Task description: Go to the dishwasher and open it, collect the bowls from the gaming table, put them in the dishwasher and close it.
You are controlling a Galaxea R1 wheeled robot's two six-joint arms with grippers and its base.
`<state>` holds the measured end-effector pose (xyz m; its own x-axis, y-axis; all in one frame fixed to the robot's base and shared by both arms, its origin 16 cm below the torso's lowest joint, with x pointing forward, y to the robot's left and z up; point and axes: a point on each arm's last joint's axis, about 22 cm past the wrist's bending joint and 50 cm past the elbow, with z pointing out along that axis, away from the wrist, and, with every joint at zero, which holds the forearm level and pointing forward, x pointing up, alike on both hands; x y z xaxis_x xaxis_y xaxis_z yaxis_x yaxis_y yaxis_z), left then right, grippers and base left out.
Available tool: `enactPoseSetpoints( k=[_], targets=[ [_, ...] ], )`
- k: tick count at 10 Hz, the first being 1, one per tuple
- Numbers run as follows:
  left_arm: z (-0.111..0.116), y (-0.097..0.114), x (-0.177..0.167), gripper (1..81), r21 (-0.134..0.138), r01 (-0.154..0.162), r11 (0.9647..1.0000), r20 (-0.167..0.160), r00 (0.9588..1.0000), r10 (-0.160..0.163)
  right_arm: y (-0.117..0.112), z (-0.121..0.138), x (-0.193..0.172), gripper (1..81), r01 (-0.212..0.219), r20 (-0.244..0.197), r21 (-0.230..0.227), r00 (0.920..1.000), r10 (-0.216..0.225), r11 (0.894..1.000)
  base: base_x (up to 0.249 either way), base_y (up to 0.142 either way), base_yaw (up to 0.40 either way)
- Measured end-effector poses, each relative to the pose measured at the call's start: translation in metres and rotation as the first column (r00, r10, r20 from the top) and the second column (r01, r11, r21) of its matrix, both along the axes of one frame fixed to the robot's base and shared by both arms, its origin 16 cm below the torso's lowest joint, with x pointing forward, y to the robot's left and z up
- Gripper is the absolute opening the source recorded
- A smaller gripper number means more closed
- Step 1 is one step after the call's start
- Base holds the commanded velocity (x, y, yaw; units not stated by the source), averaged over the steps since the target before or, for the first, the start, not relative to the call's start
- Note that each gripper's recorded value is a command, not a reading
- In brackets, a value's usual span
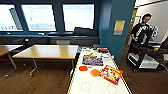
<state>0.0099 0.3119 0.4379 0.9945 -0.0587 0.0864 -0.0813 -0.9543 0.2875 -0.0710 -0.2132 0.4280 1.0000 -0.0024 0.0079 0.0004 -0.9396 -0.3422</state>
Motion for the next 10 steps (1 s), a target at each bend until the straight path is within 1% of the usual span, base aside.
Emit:
enactPoseSetpoints(
  k=[2,3,4,6,7,10],
  targets=[
    [-0.001,-0.004,0.0,1.0,-0.002,0.001,1.0,0.002,1.0,-0.001,0.0,0.0,0.0,1.0,0.0,0.002,0.0,1.0,0.0,1.0,-0.103,0.0,0.0],
    [-0.002,-0.004,0.0,1.0,0.001,0.0,1.0,0.002,1.0,0.0,0.001,0.0,0.0,1.0,0.0,0.004,0.0,1.0,0.0,1.0,-0.104,0.0,0.0],
    [-0.003,-0.002,0.0,1.0,0.011,0.001,0.9999,0.003,1.0,-0.001,0.0,0.0,0.0,1.0,-0.001,0.004,-0.001,1.0,0.001,1.0,-0.104,0.0,0.0],
    [-0.007,0.004,0.0,1.0,0.039,0.0,0.9992,0.003,1.0,-0.001,-0.008,-0.002,0.0,1.0,-0.003,0.003,-0.018,1.0,0.003,1.0,-0.104,0.0,0.0],
    [-0.008,0.004,0.0,1.0,0.045,0.001,0.999,0.003,1.0,-0.001,-0.013,-0.003,0.0,1.0,-0.004,0.003,-0.029,1.0,0.004,1.0,-0.104,0.0,0.0],
    [-0.008,0.004,0.0,1.0,0.047,0.006,0.9989,0.005,1.0,-0.007,-0.028,-0.005,-0.001,1.0,-0.011,0.004,-0.058,0.9999,0.011,0.998,-0.104,0.0,0.0]
  ],
)
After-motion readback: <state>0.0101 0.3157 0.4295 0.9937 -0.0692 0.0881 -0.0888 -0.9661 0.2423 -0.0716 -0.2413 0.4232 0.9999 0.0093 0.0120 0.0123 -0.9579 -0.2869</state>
